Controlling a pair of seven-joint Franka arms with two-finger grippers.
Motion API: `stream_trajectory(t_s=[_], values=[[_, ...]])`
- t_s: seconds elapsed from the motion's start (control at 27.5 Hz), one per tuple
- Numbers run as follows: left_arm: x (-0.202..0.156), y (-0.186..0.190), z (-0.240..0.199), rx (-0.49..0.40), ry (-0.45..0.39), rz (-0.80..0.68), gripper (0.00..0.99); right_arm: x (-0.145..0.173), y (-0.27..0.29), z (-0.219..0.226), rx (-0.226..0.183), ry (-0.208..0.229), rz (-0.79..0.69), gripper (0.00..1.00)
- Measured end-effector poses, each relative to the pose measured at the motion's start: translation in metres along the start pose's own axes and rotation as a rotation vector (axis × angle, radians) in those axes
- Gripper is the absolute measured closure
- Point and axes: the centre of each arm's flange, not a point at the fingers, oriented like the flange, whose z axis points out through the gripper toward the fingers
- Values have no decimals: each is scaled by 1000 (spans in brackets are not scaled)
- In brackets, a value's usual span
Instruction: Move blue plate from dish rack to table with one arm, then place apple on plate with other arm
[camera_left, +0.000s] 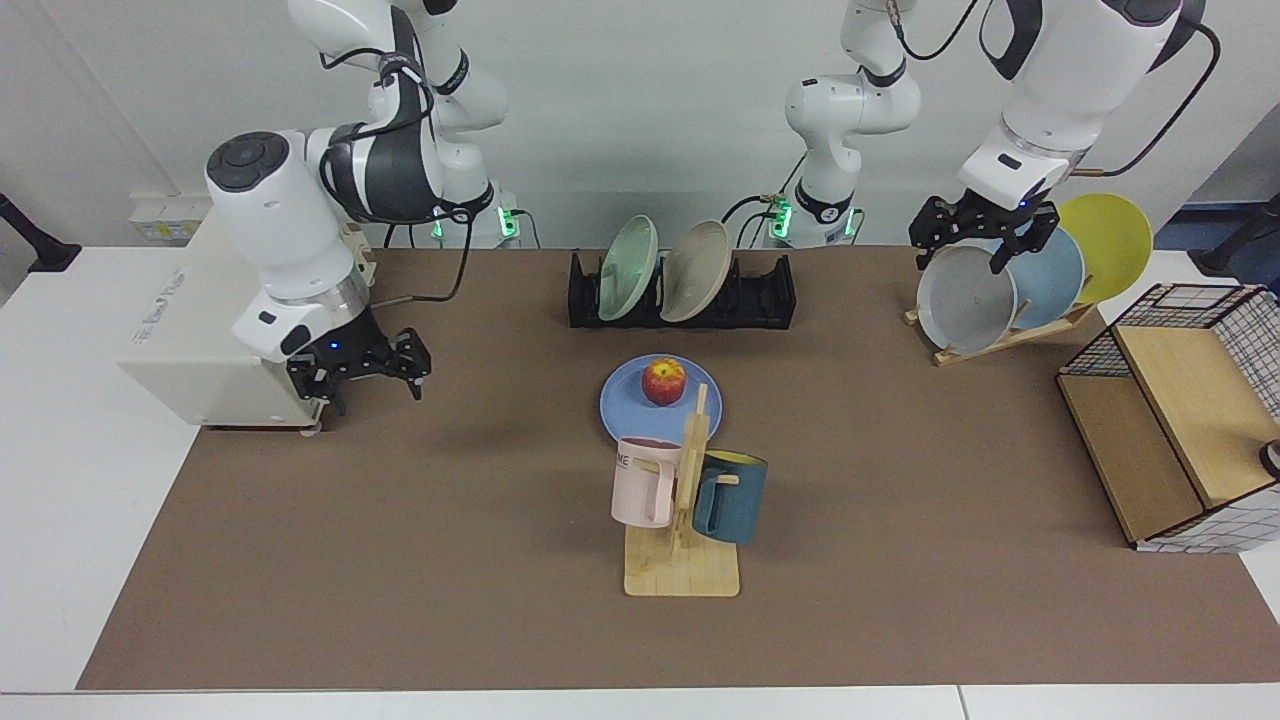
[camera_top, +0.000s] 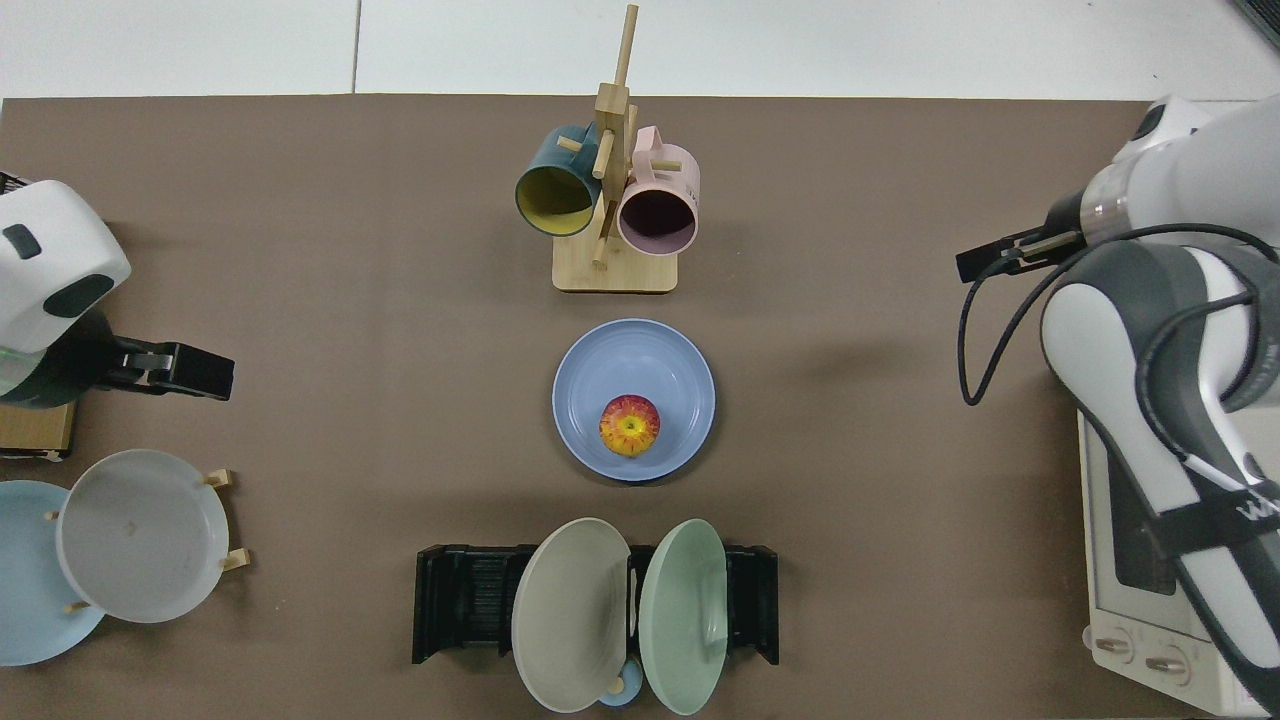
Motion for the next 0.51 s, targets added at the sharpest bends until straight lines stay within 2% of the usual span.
stream_trajectory(t_s=[0.29, 0.51], values=[[0, 0, 0, 0, 0, 0, 0, -26, -3, -51, 13, -35, 4, 0], [0, 0, 0, 0, 0, 0, 0, -40, -10, -80, 14, -36, 70, 0]])
